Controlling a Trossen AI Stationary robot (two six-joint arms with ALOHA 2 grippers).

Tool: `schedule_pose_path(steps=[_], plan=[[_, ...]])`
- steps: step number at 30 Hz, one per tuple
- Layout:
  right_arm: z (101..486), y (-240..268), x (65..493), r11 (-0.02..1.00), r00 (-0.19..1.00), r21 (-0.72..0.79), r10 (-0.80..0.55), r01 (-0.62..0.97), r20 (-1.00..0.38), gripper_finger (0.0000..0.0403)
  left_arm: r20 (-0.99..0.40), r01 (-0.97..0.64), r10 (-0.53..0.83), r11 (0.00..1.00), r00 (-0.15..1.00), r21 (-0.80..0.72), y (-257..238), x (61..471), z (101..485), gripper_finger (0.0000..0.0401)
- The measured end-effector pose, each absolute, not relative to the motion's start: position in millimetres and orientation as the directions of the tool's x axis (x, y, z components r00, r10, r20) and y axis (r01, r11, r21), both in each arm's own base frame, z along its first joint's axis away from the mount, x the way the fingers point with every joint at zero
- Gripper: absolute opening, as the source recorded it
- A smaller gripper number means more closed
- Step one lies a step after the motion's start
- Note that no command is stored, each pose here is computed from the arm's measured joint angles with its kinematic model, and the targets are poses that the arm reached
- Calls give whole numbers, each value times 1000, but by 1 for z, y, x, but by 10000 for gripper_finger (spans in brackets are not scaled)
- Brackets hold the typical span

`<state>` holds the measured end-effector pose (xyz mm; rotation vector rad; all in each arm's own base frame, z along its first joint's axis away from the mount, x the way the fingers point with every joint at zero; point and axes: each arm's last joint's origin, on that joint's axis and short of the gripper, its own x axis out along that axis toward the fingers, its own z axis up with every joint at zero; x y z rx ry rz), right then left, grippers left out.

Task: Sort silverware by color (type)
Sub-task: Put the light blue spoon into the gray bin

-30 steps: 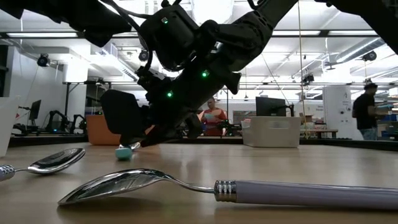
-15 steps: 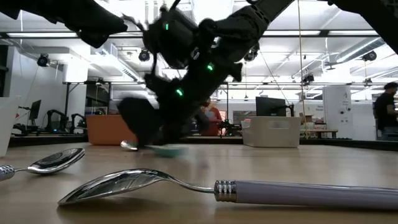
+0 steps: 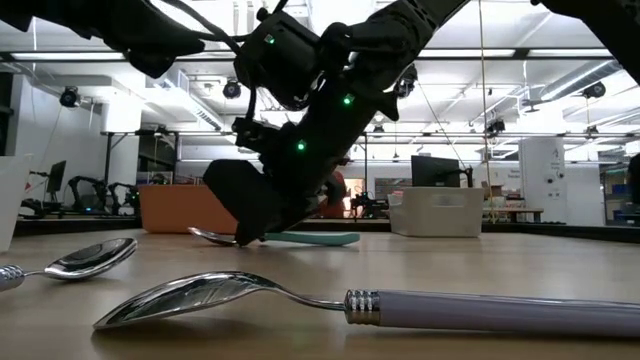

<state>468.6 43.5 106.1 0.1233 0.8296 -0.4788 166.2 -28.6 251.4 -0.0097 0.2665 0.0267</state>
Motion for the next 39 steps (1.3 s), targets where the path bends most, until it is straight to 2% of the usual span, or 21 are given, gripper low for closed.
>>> schedule_pose_path(steps=[6,15,29,34,39], plan=[[104,37,469,903,579,-35,-304,428,-757,130,-261,-28,25,1000,965,-7,-29,166,252,63],[102,32,467,899,566,-38,-307,436,-765,23,-260,-28,25,1000,965,-7,-29,166,252,63],[120,36,464,909,588,-24,-290,416,-755,24,-242,-26,24,1000,970,-4,-29,167,253,63],[126,39,458,909,559,-44,-292,414,-776,24,-209,-25,22,1000,978,-12,-29,168,257,63],[131,49,449,880,510,-89,-349,466,-787,23,-207,-26,22,999,978,-19,-29,168,257,63]])
